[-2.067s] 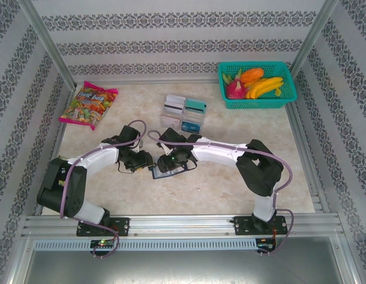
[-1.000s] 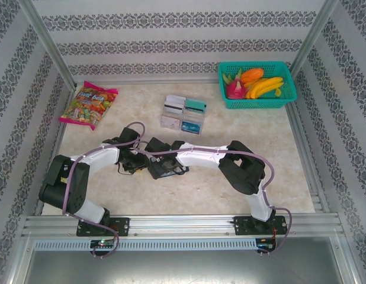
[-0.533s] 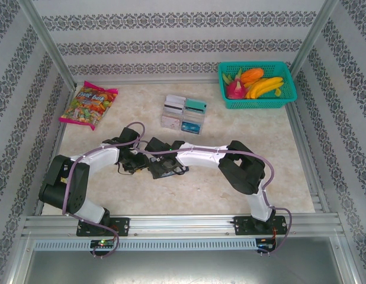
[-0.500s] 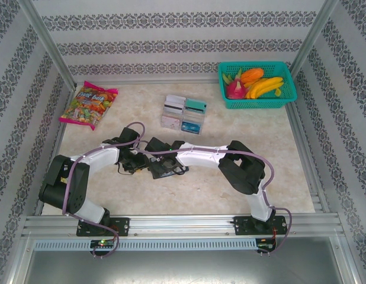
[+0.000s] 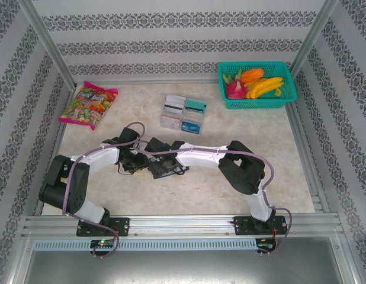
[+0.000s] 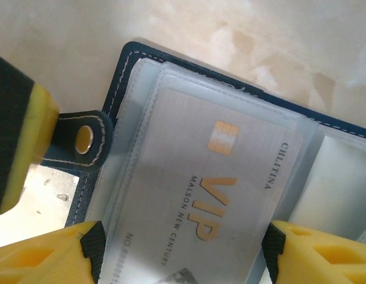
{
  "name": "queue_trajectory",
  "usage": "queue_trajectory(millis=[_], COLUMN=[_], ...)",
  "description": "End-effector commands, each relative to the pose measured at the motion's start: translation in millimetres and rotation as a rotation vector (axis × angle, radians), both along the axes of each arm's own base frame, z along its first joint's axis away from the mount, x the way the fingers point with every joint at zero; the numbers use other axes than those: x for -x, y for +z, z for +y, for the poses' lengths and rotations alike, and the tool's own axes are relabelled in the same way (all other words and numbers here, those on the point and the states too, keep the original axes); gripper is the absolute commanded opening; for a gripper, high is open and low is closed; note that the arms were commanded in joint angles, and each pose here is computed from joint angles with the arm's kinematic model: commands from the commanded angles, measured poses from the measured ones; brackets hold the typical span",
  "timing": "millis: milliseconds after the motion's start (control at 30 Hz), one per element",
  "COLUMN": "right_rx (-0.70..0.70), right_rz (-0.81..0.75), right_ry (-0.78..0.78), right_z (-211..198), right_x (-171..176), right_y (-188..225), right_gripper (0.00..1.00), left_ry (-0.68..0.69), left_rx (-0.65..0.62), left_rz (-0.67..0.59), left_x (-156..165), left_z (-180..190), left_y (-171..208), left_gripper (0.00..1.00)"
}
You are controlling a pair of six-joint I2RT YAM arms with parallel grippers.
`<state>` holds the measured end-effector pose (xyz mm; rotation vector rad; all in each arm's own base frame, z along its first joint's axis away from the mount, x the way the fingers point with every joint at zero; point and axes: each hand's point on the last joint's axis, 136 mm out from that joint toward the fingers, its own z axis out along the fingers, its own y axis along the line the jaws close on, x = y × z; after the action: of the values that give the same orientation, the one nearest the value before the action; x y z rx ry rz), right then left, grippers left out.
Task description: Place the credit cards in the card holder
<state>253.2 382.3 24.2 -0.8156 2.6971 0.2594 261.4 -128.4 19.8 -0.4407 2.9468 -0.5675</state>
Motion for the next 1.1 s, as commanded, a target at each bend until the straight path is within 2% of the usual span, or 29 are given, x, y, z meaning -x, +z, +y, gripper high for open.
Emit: queue_trajectory(millis=[0, 167, 300, 633, 900, 1067], right_rx=[0.039, 0.039, 0.079, 0.154, -0.023, -0.159], right_rz=[-0.045, -0.009, 0.001, -0.026, -0.032, 0.019], right_ry=[0.007, 0.029, 0.022, 0.011, -0.013, -0.039], right_z=[-5.9, -1.6, -8.8, -25.5, -9.5, -5.9], right_x=[-3.7, 4.0, 6.2, 3.9, 1.6, -1.4], right_y=[2.6, -8.9, -20.8, -30.3, 0.3, 11.0], right_gripper=[0.72, 0.75, 0.74, 0.61, 0.61, 0.6], left_ry=[0.015, 0.012, 0.013, 0.014, 0.016, 0.015], left_rx=[0.003, 0.002, -0.002, 0.002, 0.01, 0.009], left_rz=[-0.008, -0.008, -0.009, -0.007, -0.012, -0.018], left_x=[-3.3, -4.1, -4.5, -4.6, -5.3, -6.7], left_z=[2.5, 2.7, 3.2, 2.5, 1.8, 2.1], left_y=[1.0, 1.7, 1.5, 0.7, 3.4, 5.9], left_gripper=[0.37, 0.37, 0.37, 0.37, 0.37, 0.38])
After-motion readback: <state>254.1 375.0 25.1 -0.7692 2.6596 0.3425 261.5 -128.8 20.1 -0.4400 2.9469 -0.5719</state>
